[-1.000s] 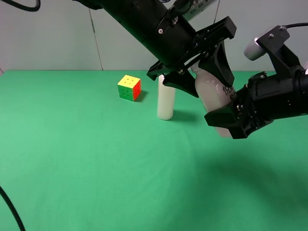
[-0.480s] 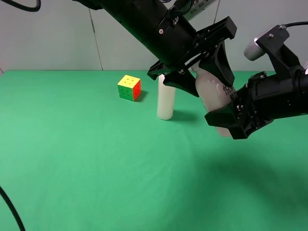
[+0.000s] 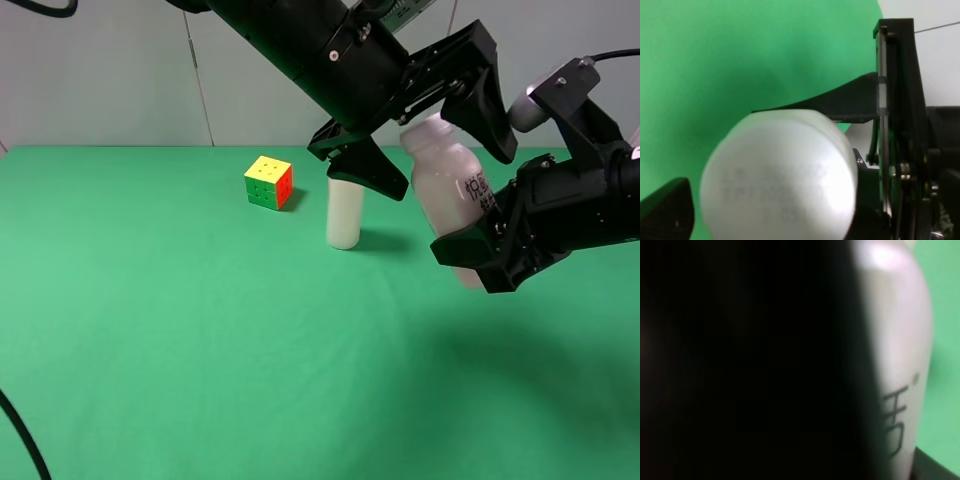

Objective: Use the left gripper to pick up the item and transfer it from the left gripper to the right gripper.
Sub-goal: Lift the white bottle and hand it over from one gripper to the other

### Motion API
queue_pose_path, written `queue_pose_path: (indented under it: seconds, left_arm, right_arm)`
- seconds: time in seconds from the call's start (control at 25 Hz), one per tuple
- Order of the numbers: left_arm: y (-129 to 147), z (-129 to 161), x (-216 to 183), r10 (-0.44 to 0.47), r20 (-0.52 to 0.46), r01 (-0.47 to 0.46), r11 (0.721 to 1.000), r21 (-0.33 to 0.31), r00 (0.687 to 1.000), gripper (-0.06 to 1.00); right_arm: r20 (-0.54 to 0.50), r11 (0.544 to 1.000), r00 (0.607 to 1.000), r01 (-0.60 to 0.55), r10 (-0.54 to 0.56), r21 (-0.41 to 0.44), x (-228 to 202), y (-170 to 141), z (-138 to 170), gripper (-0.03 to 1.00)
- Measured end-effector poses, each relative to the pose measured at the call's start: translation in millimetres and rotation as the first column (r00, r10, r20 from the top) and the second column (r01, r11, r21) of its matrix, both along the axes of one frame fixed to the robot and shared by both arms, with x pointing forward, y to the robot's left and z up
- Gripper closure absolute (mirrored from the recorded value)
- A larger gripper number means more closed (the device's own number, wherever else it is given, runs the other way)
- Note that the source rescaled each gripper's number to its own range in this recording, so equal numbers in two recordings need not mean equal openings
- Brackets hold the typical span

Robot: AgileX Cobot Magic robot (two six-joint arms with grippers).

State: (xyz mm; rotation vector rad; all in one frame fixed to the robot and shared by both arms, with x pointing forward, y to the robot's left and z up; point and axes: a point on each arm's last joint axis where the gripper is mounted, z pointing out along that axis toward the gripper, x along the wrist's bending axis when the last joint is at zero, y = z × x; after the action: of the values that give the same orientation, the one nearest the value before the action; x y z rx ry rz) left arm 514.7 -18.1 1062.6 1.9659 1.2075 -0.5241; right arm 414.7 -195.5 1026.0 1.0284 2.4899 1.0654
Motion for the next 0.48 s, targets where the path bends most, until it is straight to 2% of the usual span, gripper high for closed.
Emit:
queue_pose_path:
  seconds: [0.28, 0.48]
  left_arm:
    - [0.8, -0.4, -0.7, -0.011, -0.007, 0.011, 1.0, 0.005, 1.0, -0.04]
    - [9.1, 1.7, -1.4, -0.043, -0.03, 0.044, 0.999, 0.031, 0.999, -0.05]
  right_arm:
    - [0.0, 1.0, 1.0, 0.0, 0.0, 0.0, 0.0, 0.0, 0.0, 0.96]
    - [0.0, 1.0, 1.0, 0.0, 0.0, 0.0, 0.0, 0.0, 0.0, 0.96]
